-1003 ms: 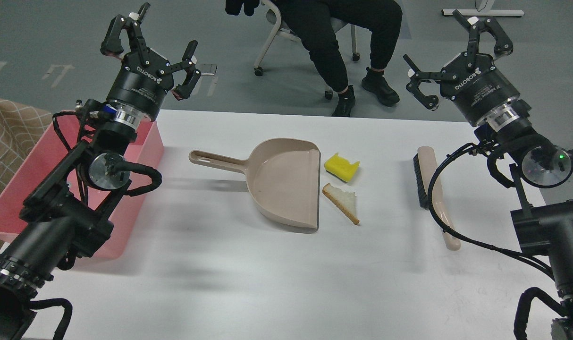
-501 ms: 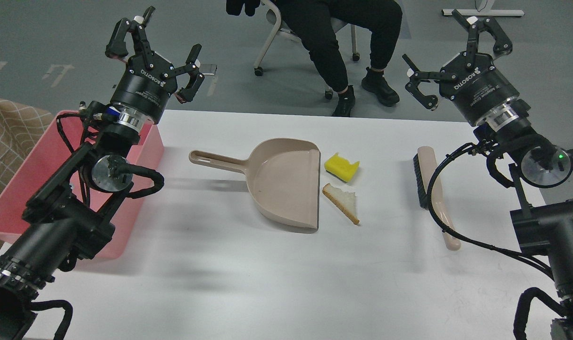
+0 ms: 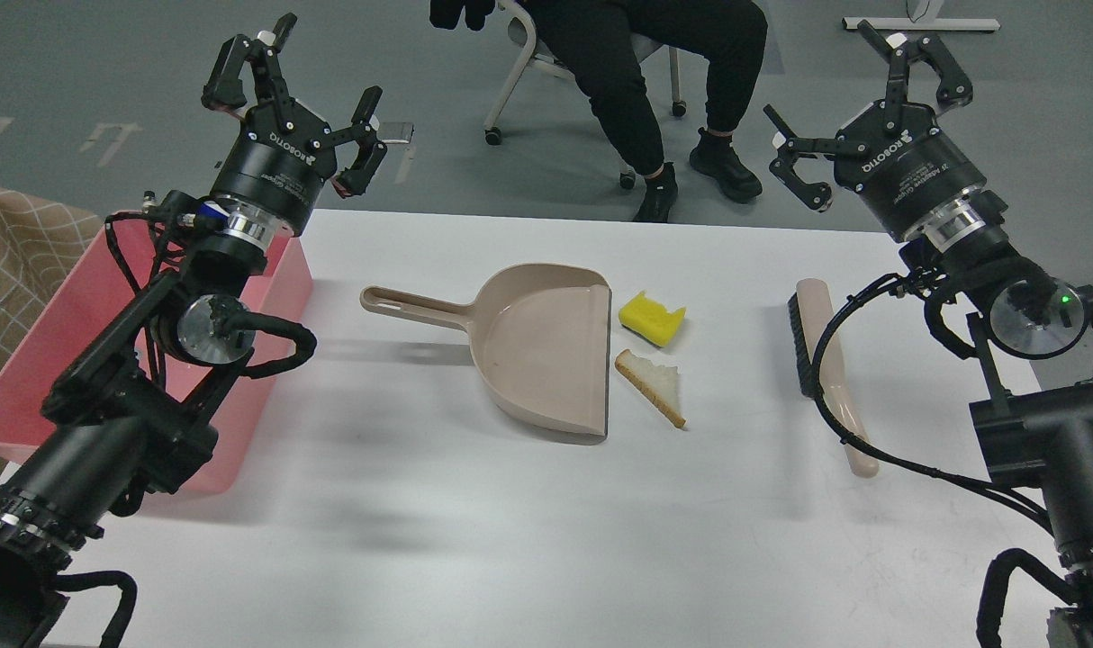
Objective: Sweep and dump garbage into bin
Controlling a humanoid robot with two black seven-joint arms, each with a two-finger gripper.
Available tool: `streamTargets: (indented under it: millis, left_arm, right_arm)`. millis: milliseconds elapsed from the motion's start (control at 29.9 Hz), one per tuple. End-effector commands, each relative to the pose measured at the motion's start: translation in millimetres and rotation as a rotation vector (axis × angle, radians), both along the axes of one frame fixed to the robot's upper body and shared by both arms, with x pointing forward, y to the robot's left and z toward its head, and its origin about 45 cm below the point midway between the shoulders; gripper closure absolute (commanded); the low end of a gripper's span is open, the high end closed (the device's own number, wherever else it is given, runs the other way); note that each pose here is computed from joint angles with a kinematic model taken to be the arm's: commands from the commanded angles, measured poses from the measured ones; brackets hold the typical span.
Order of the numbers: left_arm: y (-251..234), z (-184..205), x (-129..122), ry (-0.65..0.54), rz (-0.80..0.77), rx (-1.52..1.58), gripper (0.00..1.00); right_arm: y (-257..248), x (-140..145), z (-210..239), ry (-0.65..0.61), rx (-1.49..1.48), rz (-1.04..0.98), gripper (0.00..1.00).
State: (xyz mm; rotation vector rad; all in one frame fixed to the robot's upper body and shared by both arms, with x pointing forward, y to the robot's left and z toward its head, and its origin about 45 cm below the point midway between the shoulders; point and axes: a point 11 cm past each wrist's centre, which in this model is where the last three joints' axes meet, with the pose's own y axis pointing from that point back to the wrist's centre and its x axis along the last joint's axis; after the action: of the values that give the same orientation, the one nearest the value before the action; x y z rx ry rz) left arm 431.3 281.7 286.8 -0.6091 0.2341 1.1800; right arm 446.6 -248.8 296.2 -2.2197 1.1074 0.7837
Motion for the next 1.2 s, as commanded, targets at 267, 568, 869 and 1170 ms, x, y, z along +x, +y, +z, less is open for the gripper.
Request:
streamTargets:
  millis: [267, 568, 869, 1170]
  left_arm:
    - [-17, 8, -20, -0.065, 0.183, 0.423, 0.02]
    - [-13, 11, -40, -0.075, 0.254, 0.638, 0.02]
    - [9, 15, -65, -0.040, 0.268, 0.843, 0.02]
    - [15, 2, -92, -0.004, 0.232, 0.888, 0.02]
  right_arm:
    - [0, 0, 2, -0.005, -0.001, -0.001, 0.00]
    - [0, 1, 3, -0.007, 0.001, 0.000, 0.00]
    - [1, 0, 4, -0.009, 0.000, 0.002, 0.00]
    - [0, 1, 3, -0.007, 0.001, 0.000, 0.00]
